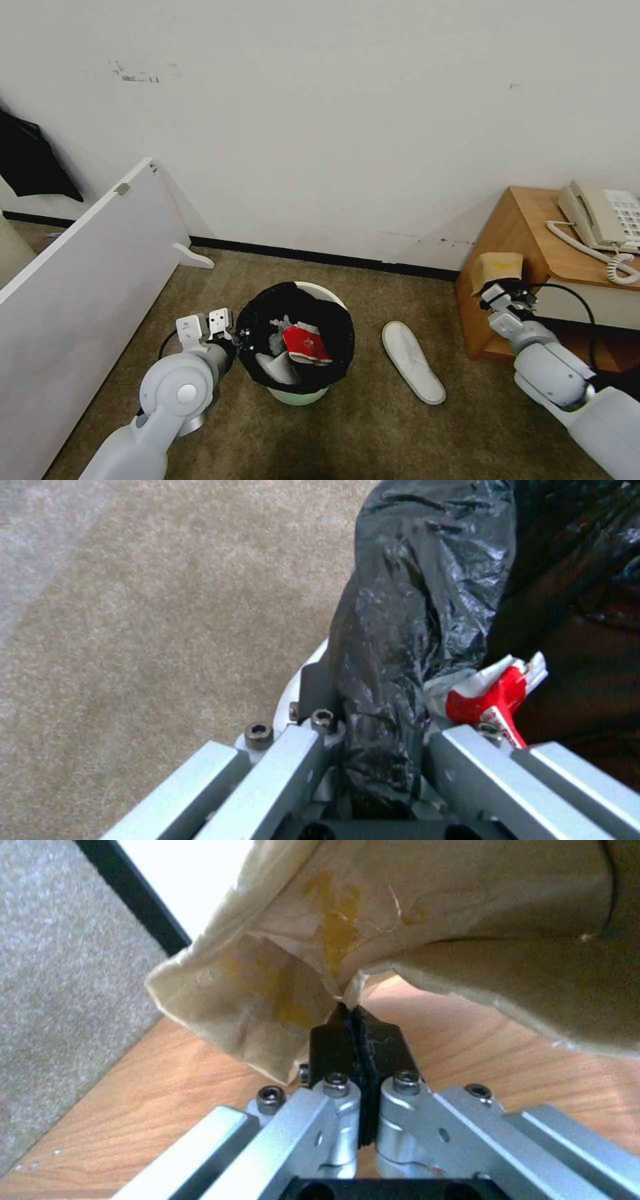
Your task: Pick up the trash bin, then pick up the garbage from the floor and place it into the trash bin.
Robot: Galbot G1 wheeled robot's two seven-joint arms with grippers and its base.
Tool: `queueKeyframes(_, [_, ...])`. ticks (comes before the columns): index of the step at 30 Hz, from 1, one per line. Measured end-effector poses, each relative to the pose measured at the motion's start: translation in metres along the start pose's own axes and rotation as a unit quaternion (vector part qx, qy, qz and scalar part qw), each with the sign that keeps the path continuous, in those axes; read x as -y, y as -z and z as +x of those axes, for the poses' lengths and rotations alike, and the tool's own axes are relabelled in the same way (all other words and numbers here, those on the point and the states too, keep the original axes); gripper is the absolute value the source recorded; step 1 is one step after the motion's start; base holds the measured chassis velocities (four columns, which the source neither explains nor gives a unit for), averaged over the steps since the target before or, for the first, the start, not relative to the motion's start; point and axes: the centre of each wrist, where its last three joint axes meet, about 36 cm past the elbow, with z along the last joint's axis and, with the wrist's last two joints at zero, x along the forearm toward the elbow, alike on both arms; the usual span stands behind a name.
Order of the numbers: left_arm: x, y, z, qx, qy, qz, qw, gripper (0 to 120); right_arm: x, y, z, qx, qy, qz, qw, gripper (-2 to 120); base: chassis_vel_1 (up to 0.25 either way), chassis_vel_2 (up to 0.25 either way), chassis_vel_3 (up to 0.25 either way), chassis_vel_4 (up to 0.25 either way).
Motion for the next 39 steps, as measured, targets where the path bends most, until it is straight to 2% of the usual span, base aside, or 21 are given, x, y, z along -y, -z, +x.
queueKeyframes(2, [0.002,0.001,-0.001,-0.001,-0.003,-0.001,1.0000,1,0.006,0.003,0.004,0.008,0.000,0.001,1.000,0,0.000,0.000,0.000,0.000])
queueKeyframes(4, [0.008,0.006,-0.004,-0.002,-0.009,-0.003,0.9999,1,0.022,0.023,0.018,0.048,0.008,-0.008,0.999,0,0.000,0.000,0.000,0.000])
queueKeyframes(7, [0.011,0.009,-0.006,-0.002,-0.013,-0.006,0.9999,1,0.029,0.036,0.029,0.081,0.025,-0.021,0.996,0,0.000,0.000,0.000,0.000])
queueKeyframes(23, [0.023,0.011,-0.009,-0.006,-0.037,-0.020,0.9991,1,0.058,0.072,0.059,0.166,0.057,-0.049,0.983,0,0.000,0.000,0.000,0.000])
queueKeyframes(32, [0.042,0.010,-0.017,-0.014,-0.060,-0.038,0.9974,1,0.090,0.096,0.083,0.225,0.063,-0.052,0.971,0,0.000,0.000,0.000,0.000])
queueKeyframes(34, [0.050,0.008,-0.020,-0.016,-0.067,-0.044,0.9966,1,0.100,0.103,0.090,0.244,0.069,-0.056,0.966,0,0.000,0.000,0.000,0.000])
queueKeyframes(39, [0.060,0.008,-0.022,-0.016,-0.077,-0.050,0.9956,1,0.108,0.110,0.096,0.264,0.076,-0.059,0.960,0,0.000,0.000,0.000,0.000])
